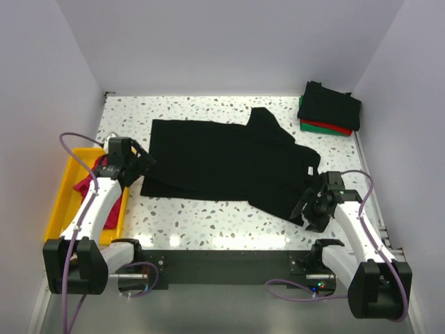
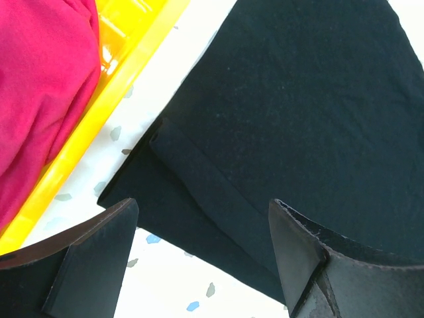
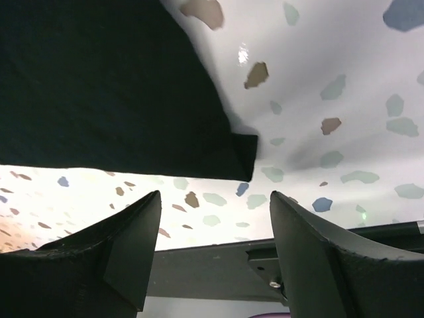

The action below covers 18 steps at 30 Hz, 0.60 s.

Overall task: Fold and stack the t-shirts
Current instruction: Fold the tshirt

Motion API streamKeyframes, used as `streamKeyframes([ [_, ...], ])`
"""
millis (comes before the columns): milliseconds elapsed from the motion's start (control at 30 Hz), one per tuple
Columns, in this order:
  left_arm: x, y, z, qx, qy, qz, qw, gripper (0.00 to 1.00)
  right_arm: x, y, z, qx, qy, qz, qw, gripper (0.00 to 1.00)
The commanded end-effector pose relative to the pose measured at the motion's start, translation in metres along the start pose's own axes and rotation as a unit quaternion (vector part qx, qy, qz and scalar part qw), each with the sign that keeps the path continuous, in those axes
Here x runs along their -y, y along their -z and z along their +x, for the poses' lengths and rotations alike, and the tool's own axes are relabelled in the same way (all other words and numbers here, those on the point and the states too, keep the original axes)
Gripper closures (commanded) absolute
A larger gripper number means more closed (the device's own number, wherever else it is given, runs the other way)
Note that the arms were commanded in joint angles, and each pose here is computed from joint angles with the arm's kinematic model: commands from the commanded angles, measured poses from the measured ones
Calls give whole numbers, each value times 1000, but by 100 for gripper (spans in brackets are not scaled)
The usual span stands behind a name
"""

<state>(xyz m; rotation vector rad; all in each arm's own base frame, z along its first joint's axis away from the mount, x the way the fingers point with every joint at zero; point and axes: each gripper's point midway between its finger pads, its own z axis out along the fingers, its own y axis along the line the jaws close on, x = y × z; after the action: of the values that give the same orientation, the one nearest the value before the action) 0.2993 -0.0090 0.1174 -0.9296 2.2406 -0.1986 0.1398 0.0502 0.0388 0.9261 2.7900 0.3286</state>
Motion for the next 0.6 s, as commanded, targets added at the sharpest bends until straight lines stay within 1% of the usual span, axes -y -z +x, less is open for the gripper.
streamKeyframes([
  [0, 2, -2, -2, 5, 2, 11, 1000, 16, 2, -5, 15, -34, -18, -1, 999, 32],
  [33, 2, -3, -1, 4, 2, 11, 1000, 15, 3, -10, 18, -40, -25, 0, 999, 33],
  [100, 3, -3, 0, 3, 4, 14, 1000, 15, -6, -16, 13, -33, -28, -21, 999, 37],
  [133, 4, -4, 0, 2, 4, 14, 1000, 15, -6, -21, 13, -37, -33, -21, 999, 43],
  [167, 4, -4, 0, 1, 4, 15, 1000, 15, -13, -25, 3, -21, -28, -35, 999, 46],
  [233, 5, -4, -1, 1, 4, 16, 1000, 15, -16, -29, -6, -7, -18, -40, 999, 53],
  [333, 7, -2, -4, 4, 3, 17, 1000, 16, -21, -34, -24, 21, -8, -38, 999, 53],
  [367, 8, -2, -5, 5, 2, 18, 1000, 16, -25, -35, -29, 30, -7, -46, 998, 57],
  [433, 8, -2, -6, 5, 1, 15, 1000, 16, -31, -36, -32, 36, -10, -61, 997, 60],
  [533, 9, -1, -8, 6, 1, 16, 1000, 16, -39, -34, -41, 53, -5, -79, 995, 70],
  [567, 9, -1, -8, 6, 1, 15, 1000, 16, -41, -32, -44, 60, -3, -82, 995, 75],
])
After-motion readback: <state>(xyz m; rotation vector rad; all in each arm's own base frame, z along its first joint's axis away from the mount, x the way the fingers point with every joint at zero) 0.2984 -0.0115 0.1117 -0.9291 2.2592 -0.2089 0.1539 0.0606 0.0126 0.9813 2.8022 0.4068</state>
